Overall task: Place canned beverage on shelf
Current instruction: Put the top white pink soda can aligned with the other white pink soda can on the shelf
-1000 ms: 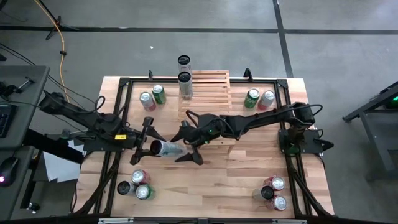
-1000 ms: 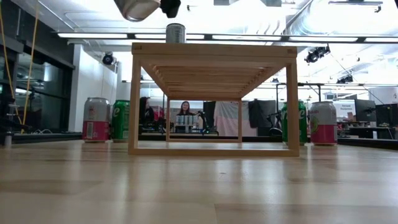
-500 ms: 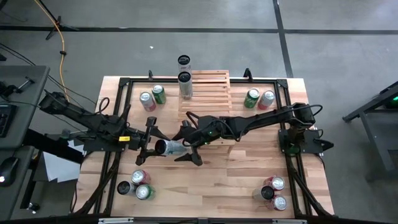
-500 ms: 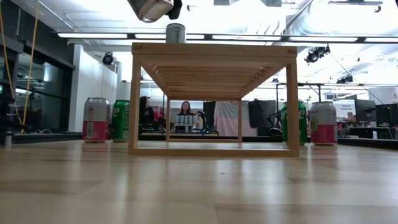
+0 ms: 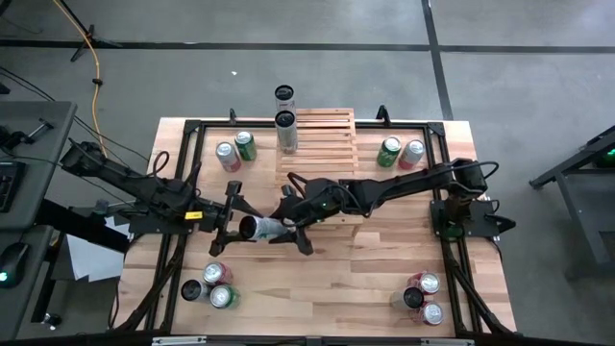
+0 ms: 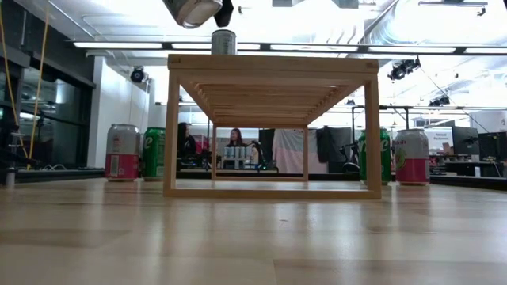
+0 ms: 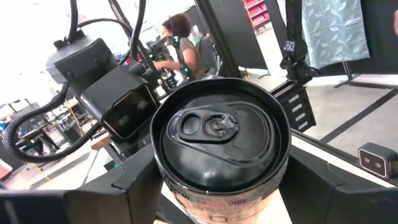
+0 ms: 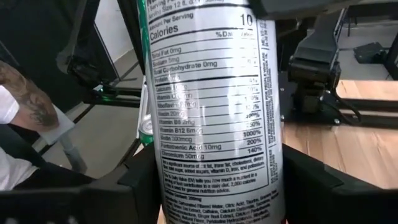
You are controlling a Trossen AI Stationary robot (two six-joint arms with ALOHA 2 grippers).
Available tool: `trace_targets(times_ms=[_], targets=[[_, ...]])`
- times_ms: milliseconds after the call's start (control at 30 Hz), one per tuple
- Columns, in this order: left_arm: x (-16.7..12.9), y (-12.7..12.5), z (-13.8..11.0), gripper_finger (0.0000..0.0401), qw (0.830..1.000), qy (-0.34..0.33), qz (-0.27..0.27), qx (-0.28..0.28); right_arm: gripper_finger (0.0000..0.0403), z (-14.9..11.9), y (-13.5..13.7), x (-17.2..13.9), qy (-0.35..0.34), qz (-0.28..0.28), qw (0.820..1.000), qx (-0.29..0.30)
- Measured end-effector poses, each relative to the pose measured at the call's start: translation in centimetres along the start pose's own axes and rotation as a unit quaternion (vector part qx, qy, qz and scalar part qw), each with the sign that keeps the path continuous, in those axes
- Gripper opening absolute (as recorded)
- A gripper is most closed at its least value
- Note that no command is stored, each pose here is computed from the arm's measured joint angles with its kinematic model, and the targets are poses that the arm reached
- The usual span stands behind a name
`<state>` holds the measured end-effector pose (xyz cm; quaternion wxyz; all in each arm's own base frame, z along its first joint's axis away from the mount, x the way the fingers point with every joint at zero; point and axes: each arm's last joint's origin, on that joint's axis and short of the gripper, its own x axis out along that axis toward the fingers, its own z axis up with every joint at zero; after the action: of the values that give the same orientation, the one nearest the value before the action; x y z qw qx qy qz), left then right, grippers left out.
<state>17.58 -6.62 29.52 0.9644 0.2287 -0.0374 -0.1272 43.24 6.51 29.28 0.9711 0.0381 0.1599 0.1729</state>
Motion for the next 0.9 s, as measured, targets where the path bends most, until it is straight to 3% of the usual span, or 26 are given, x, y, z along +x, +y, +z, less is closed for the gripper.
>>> trace_targets(times_ms=[233, 433, 733, 900], targets=[[-0.2, 0.0, -0.2, 0.0296, 1.0, 0.017, 0.007, -0.013, 0.0232, 0.0, -0.3, -1.6, 0.054, -0.013, 0.998, -0.009], [-1.3, 0.4, 0.1, 0.0303, 0.999, 0.021, 0.022, -0.036, 0.0232, 0.5, 0.1, -4.2, 0.109, -0.053, 0.992, -0.017], [-5.4, 1.6, 1.0, 0.0305, 0.994, 0.012, 0.064, -0.083, 0.0232, 1.1, 2.6, -9.0, 0.183, -0.159, 0.97, -0.036], [-7.2, 1.9, 1.1, 0.0305, 0.991, 0.001, 0.066, -0.118, 0.0232, -1.2, 3.5, -12.3, 0.18, -0.24, 0.954, -0.019]])
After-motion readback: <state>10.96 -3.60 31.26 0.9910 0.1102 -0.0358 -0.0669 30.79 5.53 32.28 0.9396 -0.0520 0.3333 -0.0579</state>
